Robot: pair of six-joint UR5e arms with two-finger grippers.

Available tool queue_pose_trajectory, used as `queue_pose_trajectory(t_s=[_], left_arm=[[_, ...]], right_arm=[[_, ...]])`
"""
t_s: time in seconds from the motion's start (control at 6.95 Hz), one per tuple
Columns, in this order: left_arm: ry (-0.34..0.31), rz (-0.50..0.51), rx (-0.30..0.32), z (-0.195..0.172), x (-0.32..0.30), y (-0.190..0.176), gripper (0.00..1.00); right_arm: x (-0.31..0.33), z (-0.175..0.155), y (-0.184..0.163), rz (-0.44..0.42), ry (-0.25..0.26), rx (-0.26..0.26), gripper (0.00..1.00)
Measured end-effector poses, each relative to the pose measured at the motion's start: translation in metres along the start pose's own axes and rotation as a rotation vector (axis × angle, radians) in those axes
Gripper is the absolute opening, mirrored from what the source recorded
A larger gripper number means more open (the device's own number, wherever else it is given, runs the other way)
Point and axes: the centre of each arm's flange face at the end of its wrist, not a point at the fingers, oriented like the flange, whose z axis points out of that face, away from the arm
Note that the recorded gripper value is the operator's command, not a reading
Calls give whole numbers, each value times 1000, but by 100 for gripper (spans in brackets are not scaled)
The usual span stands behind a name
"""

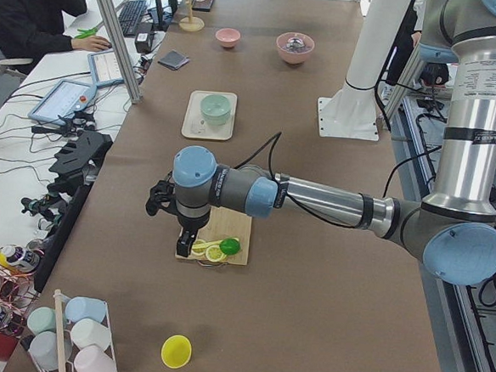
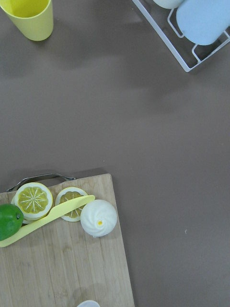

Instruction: Stack pink bowl on green and place spoon

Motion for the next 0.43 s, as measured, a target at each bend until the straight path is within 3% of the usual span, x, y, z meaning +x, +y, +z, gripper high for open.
queue_pose_trajectory(t_s=[0.14,0.43], left_arm=[[1,18,35,-6,7,-11,98],[13,-50,66,-13,22,-30,98]], right_arm=[[-5,-4,-3,-8,-14,8,100],[-19,-14,-20,-46,-23,38,100]])
